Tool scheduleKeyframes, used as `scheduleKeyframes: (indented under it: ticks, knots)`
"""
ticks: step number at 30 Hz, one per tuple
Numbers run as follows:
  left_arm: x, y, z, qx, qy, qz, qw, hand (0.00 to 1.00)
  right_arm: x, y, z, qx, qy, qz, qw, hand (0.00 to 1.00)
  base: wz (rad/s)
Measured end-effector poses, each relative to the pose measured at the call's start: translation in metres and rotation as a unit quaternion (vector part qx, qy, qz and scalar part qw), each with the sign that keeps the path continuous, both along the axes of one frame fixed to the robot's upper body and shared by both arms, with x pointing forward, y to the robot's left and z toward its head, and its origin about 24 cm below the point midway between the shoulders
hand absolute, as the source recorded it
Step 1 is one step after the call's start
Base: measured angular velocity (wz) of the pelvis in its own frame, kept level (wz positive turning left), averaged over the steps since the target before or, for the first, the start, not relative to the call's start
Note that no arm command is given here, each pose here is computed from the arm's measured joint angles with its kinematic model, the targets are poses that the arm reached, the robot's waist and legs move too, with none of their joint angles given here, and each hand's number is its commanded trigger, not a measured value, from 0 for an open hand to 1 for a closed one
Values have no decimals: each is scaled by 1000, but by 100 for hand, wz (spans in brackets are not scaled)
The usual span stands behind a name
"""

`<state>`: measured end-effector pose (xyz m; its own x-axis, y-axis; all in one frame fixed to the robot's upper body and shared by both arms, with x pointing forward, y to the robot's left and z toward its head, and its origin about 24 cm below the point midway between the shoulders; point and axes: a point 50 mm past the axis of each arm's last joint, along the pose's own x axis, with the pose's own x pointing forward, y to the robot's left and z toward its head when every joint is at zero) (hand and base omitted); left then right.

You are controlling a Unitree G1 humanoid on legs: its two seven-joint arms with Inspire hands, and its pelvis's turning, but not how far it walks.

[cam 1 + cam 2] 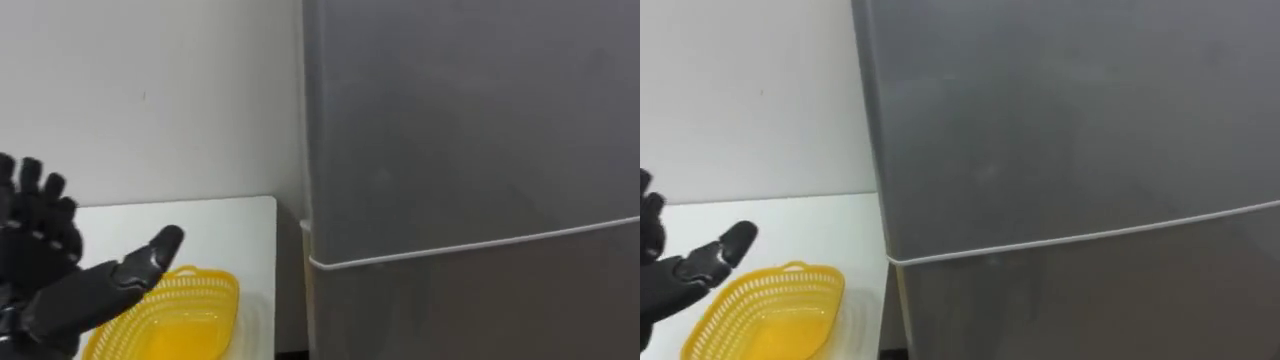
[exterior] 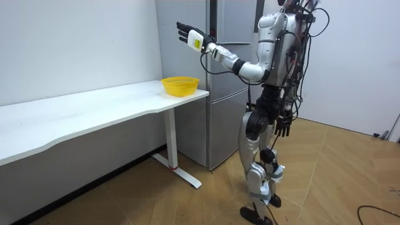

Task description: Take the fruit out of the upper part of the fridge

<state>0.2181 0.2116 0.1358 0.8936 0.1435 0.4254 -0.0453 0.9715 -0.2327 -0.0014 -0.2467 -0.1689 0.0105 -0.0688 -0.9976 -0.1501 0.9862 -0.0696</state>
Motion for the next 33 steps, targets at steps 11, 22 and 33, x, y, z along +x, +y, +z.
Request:
scheduleKeyframes:
  ticks: [11,22,33]
  knots:
    - [12,-37,7,64,-13,-172,983,0,21,1,0,6,-23,9,1000,0,-4]
    - [11,-46,4,93,-6,-247,965,0,24,0,0,-3,-19,21,1000,0,0]
    - [9,-53,2,107,-8,-286,952,0,22,-1,0,-11,-15,24,1000,0,0]
